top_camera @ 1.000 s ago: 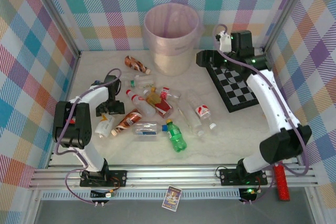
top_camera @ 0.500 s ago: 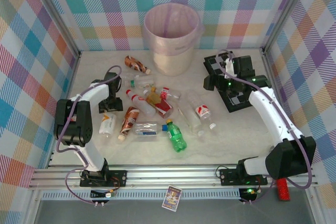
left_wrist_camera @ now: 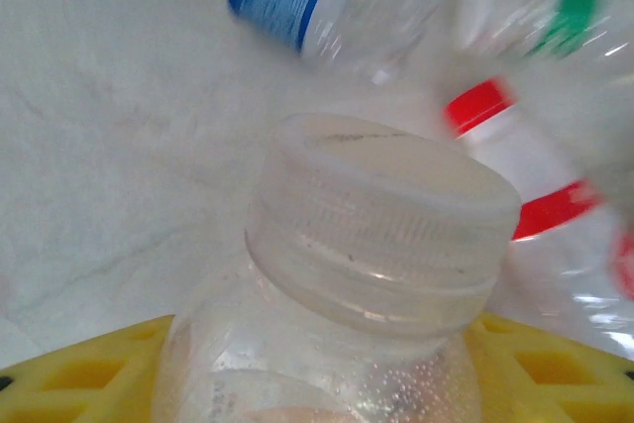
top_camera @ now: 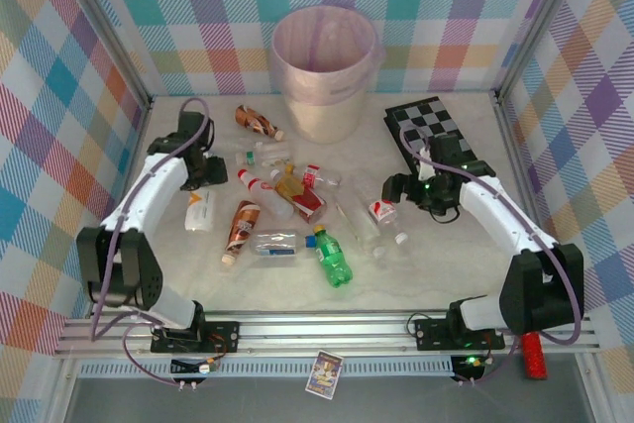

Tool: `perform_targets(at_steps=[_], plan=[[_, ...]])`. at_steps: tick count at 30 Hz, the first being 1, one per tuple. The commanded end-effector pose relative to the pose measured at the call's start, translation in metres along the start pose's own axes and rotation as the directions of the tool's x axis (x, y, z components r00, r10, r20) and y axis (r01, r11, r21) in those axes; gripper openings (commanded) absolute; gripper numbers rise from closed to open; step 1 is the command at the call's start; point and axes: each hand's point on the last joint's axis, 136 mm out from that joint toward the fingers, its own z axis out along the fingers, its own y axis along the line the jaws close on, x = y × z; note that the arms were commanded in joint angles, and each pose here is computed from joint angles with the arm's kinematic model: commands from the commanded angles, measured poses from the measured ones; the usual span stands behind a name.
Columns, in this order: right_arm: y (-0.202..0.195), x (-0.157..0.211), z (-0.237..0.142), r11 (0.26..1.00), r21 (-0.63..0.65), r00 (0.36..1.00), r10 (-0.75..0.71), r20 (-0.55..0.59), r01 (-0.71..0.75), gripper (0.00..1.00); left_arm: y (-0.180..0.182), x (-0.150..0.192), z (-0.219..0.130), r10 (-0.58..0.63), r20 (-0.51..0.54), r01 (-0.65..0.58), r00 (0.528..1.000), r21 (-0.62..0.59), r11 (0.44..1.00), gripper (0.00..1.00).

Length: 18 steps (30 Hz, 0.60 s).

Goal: Put the plastic bottles in the bin

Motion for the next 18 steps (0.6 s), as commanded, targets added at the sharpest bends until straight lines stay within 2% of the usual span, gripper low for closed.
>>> perform_targets(at_steps=[1,7,11,16,18], plan=[[0.001,0.011,0.012,0.999,-0.022,0.998,0.031,-0.046,-0.032,0.98,-0.018,-0.027,-0.048,-0.022,0.119,0.005,0.993,0.145,0.989,0.5],[-0.003,0.021,0.025,0.998,-0.025,0.996,0.049,-0.079,-0.051,0.98,-0.049,-0.076,-0.117,-0.114,0.307,-0.006,0.945,0.362,0.932,0.42],[-0.002,0.024,0.033,0.998,-0.035,0.994,0.051,-0.093,-0.054,0.98,-0.073,-0.11,-0.166,-0.205,0.395,-0.037,0.895,0.525,0.85,0.32],[-0.005,0.024,0.041,0.996,-0.035,0.994,0.078,-0.083,-0.081,0.96,-0.096,-0.145,-0.208,-0.313,0.434,-0.067,0.845,0.666,0.743,0.26],[-0.003,0.025,0.045,0.995,-0.051,0.992,0.083,-0.09,-0.088,0.96,-0.107,-0.159,-0.226,-0.363,0.448,-0.093,0.817,0.724,0.684,0.23]])
